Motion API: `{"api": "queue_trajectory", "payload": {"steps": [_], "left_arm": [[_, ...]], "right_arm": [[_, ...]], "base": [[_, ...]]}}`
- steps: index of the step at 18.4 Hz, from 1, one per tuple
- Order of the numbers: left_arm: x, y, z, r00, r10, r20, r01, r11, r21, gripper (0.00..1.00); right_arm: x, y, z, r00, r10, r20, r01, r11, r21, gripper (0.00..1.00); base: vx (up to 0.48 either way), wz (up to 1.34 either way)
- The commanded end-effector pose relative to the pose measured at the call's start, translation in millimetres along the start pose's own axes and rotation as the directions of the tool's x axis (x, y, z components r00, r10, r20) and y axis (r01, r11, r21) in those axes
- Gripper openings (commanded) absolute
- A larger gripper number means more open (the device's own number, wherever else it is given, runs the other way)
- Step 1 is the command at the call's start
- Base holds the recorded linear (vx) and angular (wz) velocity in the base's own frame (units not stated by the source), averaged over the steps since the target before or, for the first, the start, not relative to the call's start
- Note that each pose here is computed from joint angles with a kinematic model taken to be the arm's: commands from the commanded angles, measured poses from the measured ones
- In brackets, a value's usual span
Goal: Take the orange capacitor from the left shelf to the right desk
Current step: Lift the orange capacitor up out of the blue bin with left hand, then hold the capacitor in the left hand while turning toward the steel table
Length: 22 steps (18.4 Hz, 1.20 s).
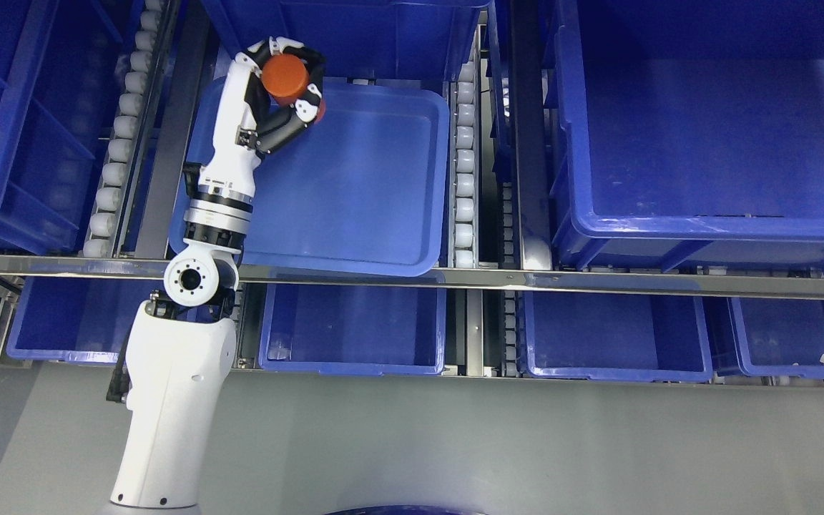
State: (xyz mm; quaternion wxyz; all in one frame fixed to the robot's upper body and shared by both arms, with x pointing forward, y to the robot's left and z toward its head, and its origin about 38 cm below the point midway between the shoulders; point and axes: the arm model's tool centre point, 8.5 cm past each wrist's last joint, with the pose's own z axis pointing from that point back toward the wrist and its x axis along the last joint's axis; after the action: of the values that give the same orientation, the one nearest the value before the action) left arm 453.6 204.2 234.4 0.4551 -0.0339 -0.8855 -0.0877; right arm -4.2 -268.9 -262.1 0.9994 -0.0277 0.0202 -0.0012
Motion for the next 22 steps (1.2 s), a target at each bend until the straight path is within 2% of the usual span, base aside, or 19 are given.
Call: {"api": "queue_trajectory", "payload": {"steps": [1, 4, 10, 17, 22], "left_arm": [[54, 21, -13, 0.987, -0.002, 0.163, -0.007, 0.998, 0.058, 0.01], [52, 23, -13, 0.989, 0.002, 0.145, -0.017, 0.995, 0.103, 0.01], [50, 7, -15, 0.991, 0.019, 0.135, -0.027, 0.998, 0.058, 0.01], [50, 6, -15, 0.99, 0.019, 0.136, -0.027, 0.998, 0.052, 0.01], [52, 6, -15, 0.989, 0.018, 0.147, -0.026, 0.998, 0.051, 0.01]], "right_arm": [[-13.8, -11, 0, 1.0, -0.011, -0.01, 0.011, 1.0, -0.019, 1.0], [-13.8, -11, 0, 1.0, -0.013, -0.01, 0.013, 1.0, -0.019, 1.0], [-13.8, -11, 0, 1.0, -0.013, -0.01, 0.013, 1.0, -0.019, 1.0], [-13.8, -11, 0, 1.0, -0.013, -0.01, 0.013, 1.0, -0.019, 1.0], [-13.8, -11, 0, 1.0, -0.011, -0.01, 0.011, 1.0, -0.019, 1.0]], "base": [[0.0, 0.0], [0.0, 0.0], [0.0, 0.0], [-0.012, 0.0], [-0.17, 0.01]]}}
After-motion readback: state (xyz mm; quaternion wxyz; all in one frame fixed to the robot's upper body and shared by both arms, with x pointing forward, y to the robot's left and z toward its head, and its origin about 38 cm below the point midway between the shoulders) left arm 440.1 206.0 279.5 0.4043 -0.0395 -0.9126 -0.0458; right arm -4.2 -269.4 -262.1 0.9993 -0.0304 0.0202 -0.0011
